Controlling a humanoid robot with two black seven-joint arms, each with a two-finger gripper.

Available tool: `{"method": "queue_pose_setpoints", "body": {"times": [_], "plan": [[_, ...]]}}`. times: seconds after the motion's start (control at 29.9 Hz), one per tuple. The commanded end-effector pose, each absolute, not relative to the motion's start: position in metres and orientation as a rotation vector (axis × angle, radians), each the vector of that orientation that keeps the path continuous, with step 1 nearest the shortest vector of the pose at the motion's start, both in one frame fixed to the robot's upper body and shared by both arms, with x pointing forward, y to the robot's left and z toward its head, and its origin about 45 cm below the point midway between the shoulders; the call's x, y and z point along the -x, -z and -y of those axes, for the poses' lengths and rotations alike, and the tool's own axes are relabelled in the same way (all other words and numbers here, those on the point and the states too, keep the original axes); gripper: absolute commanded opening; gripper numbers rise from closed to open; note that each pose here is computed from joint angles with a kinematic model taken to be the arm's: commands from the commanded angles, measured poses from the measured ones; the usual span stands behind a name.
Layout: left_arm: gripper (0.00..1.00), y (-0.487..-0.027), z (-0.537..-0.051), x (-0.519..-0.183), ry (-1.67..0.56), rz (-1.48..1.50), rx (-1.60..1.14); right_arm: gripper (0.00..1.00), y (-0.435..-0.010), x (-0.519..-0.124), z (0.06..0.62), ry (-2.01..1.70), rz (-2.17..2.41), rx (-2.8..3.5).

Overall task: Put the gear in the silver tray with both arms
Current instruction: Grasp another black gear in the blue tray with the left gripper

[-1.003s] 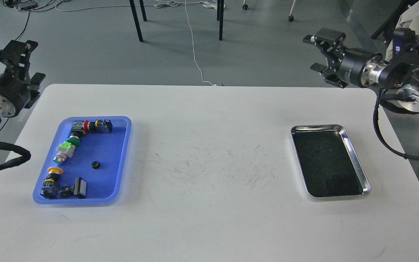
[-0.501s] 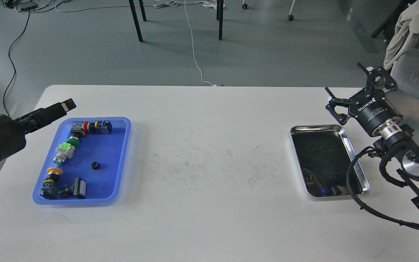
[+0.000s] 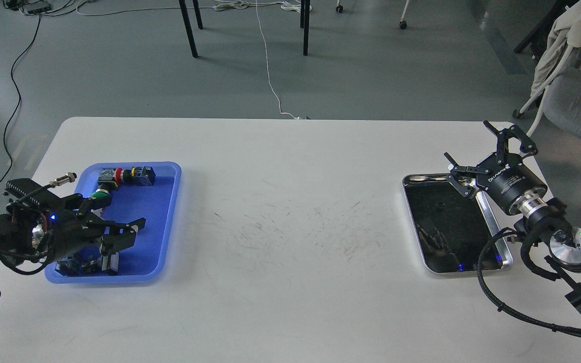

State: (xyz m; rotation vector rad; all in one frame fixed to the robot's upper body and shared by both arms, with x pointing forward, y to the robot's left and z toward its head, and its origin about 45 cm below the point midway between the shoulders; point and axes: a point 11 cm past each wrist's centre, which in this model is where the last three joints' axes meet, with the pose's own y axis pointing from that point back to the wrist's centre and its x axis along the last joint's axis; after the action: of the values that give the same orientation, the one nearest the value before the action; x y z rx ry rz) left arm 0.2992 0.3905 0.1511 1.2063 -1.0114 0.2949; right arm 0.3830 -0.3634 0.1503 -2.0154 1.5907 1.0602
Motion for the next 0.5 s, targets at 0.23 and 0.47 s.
{"method": "queue_pose_setpoints", "body": {"times": [0.23,0.47], "plan": [[0.92,-0.124,-0.395,-0.298,-0.274,0.967,-1.243,0.94,-0.149,-0.383,0.362,-1.065,-1.595,2.024],[0.86,-0.111,-0.396,-0.302,-0.273,0.946,-1.248,0.94,-0.15,-0.383,0.36,-1.062,-1.589,2.029]]}}
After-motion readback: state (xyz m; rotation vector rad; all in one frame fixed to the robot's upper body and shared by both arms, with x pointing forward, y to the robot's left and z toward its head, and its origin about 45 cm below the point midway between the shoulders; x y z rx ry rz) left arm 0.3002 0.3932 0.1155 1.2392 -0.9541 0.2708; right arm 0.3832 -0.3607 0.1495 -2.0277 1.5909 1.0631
